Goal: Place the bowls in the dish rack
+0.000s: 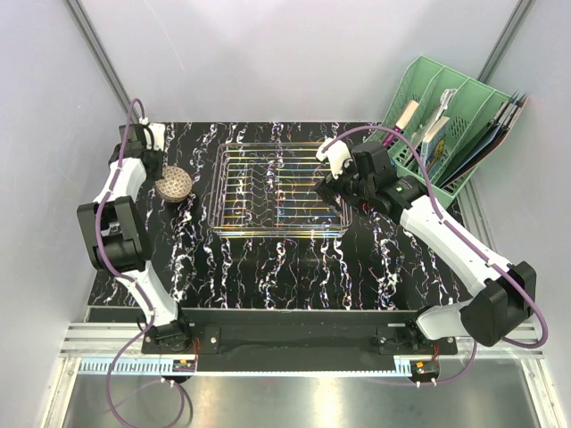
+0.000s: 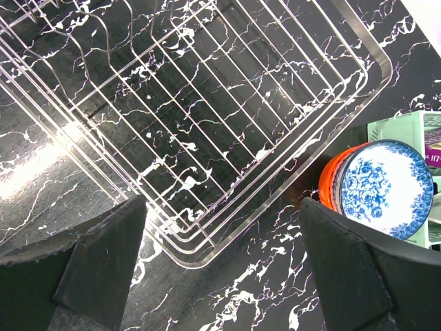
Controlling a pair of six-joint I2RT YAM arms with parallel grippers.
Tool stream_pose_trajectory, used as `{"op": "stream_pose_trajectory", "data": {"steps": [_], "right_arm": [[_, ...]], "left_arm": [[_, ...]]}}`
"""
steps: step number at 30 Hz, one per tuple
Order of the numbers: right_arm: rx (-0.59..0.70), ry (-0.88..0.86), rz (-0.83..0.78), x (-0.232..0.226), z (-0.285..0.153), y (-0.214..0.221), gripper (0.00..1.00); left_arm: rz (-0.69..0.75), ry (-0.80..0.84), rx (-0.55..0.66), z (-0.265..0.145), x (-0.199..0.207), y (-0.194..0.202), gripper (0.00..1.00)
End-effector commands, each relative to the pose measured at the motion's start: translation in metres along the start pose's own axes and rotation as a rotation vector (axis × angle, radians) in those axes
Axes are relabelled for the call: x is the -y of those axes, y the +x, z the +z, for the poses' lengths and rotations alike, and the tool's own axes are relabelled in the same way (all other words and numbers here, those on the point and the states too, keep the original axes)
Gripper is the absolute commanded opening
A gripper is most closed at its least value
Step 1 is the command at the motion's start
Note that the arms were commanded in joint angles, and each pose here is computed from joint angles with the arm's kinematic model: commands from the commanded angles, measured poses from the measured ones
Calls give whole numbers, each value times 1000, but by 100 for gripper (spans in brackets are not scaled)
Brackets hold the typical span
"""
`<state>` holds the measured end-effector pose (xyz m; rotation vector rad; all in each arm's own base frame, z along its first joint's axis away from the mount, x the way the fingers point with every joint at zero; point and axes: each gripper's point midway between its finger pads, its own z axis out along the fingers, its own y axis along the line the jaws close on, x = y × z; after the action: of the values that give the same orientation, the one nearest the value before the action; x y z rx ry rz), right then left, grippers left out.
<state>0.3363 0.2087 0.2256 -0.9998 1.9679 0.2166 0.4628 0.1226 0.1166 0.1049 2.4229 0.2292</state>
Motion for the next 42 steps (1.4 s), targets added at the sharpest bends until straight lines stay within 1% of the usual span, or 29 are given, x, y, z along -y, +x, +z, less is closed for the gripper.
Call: {"op": "stream_pose_trajectory", "data": {"steps": [1, 6, 7, 9, 11, 13, 16, 26, 31, 35, 36, 38, 42], "right_arm": [[41, -6, -2, -2, -5, -14, 100], [39, -5, -4, -1, -4, -14, 100], [41, -4, -4, -1, -4, -15, 100], [43, -3, -4, -1, -5, -16, 100], [46, -1, -4, 0, -6, -17, 100], [46, 2, -4, 1, -7, -17, 100], [47, 0, -5, 0, -6, -17, 100], [44, 0, -3, 0, -6, -16, 100], [48, 7, -8, 1, -8, -17, 100], [47, 5, -8, 1, -8, -17, 100], [47, 4, -7, 1, -8, -16, 100], [43, 0, -7, -1, -7, -14, 100], [44, 4, -12, 0, -9, -14, 100]], "left_arm": [[9, -69, 69, -3, -16, -25, 0], [8, -75, 77, -4, -17, -28, 1], [8, -75, 77, -4, -17, -28, 6], [13, -77, 73, -3, -18, -27, 8], [14, -80, 73, -3, -18, -27, 18], [17, -80, 67, -2, -18, -25, 21], [19, -74, 54, 1, -16, -20, 31], [40, -78, 21, 7, -15, -4, 33], [50, -71, 0, 8, -11, 7, 39], [57, -71, -26, 13, -9, 22, 40], [59, -70, -32, 15, -8, 24, 43], [58, -74, -37, 17, -9, 26, 45], [56, -83, -40, 18, -10, 26, 45]]}}
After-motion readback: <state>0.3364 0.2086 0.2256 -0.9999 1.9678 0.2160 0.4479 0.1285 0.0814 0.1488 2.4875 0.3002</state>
